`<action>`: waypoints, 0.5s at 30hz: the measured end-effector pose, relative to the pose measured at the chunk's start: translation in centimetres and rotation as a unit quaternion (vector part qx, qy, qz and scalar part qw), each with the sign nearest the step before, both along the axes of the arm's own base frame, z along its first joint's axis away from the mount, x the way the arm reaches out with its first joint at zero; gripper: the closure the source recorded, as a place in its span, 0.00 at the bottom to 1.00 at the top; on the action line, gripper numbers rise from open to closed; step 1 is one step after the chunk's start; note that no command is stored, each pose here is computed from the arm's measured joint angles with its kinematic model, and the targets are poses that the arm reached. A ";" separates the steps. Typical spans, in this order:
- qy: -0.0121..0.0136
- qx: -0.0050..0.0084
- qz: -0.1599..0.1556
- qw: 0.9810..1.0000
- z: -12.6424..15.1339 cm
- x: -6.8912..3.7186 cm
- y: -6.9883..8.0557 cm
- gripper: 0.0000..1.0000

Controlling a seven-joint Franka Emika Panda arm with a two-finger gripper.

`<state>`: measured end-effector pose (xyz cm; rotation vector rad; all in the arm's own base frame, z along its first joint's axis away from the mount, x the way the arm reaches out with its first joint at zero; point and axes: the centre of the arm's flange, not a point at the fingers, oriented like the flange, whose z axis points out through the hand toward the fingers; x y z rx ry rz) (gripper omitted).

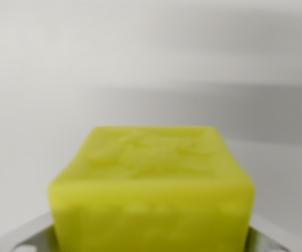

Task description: Pick yellow cube

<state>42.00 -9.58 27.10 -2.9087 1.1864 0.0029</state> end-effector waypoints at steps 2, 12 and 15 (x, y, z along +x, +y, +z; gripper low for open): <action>0.000 0.000 0.000 1.000 0.3 0.0 0.0 1.00; 0.000 0.000 0.000 1.000 2.0 0.0 0.0 1.00; 0.000 0.000 0.000 1.000 2.5 0.0 0.0 1.00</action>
